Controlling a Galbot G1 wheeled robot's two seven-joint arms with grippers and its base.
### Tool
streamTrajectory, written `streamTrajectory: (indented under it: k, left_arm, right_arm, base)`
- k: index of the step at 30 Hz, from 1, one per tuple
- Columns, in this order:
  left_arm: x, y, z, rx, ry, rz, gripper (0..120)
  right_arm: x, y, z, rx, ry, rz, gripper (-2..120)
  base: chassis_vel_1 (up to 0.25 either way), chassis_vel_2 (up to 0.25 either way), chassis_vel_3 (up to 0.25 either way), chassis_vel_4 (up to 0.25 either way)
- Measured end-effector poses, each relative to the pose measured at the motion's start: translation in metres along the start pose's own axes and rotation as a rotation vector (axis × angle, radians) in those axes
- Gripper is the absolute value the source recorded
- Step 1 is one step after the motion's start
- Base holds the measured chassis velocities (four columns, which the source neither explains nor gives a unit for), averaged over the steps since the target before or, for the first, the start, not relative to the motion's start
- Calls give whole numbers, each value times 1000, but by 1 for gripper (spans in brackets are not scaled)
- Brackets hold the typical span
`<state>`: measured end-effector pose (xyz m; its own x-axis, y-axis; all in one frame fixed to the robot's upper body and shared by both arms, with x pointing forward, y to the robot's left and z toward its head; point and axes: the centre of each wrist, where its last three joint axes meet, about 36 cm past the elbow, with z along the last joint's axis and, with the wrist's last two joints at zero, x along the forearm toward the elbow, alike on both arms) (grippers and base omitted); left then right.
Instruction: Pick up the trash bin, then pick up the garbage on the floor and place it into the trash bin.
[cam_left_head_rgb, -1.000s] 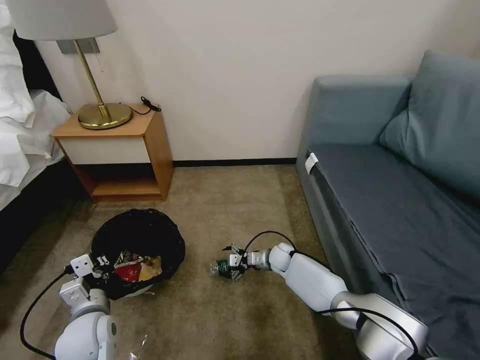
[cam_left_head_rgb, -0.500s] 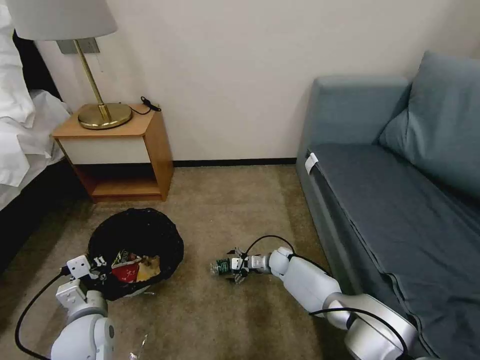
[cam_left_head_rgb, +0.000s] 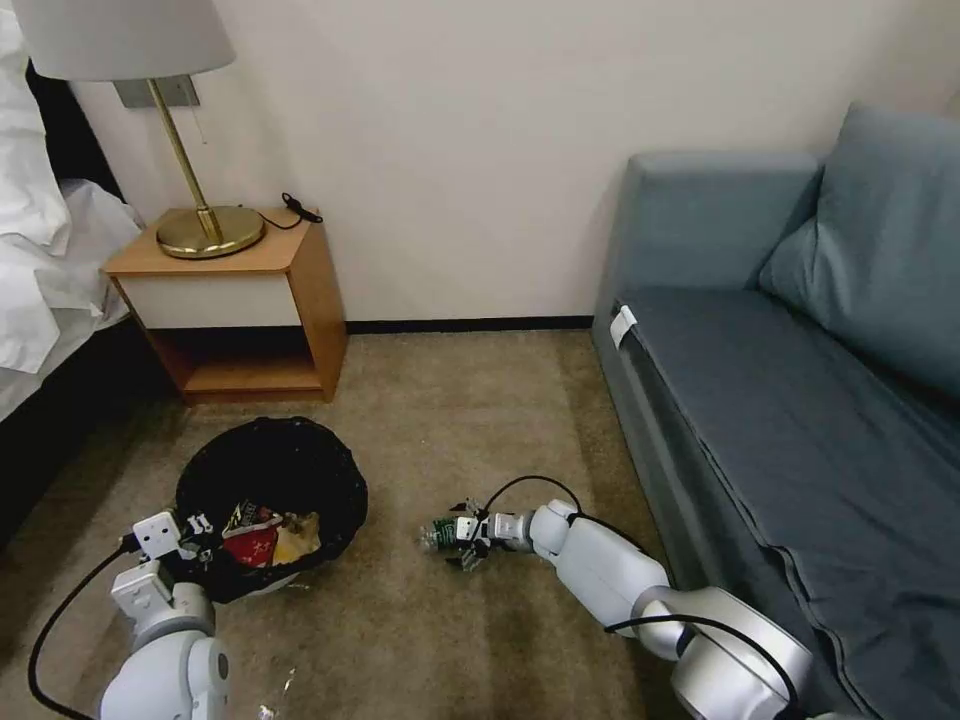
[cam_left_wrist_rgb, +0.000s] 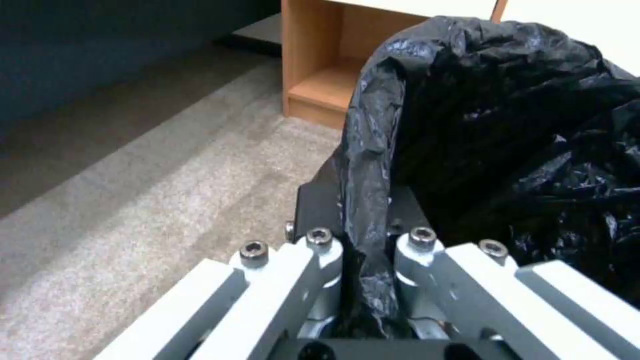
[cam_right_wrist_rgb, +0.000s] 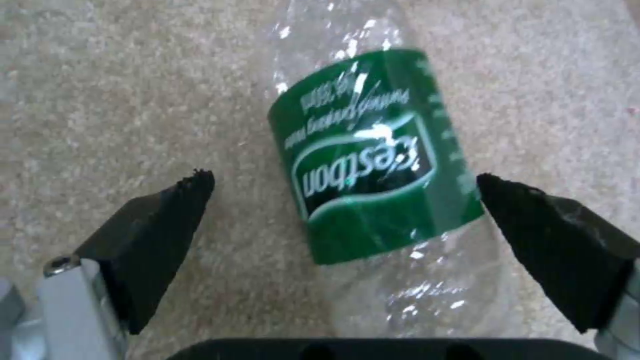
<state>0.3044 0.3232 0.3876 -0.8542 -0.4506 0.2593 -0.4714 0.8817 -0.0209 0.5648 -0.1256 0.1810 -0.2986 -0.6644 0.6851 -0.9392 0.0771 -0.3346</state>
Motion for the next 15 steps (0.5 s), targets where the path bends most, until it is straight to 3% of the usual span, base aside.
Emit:
streamTrajectory:
  k: [7, 15]
  left_arm:
    - [0, -1, -1, 1, -4, 2, 4]
    - [-3, -3, 1, 2, 1, 5, 4]
  right_arm:
    - [3, 1, 7, -25, 8, -3, 85]
    - [8, 5, 17, -47, 14, 6, 52]
  base:
    - [0, 0, 0, 0]
    - [0, 0, 0, 0]
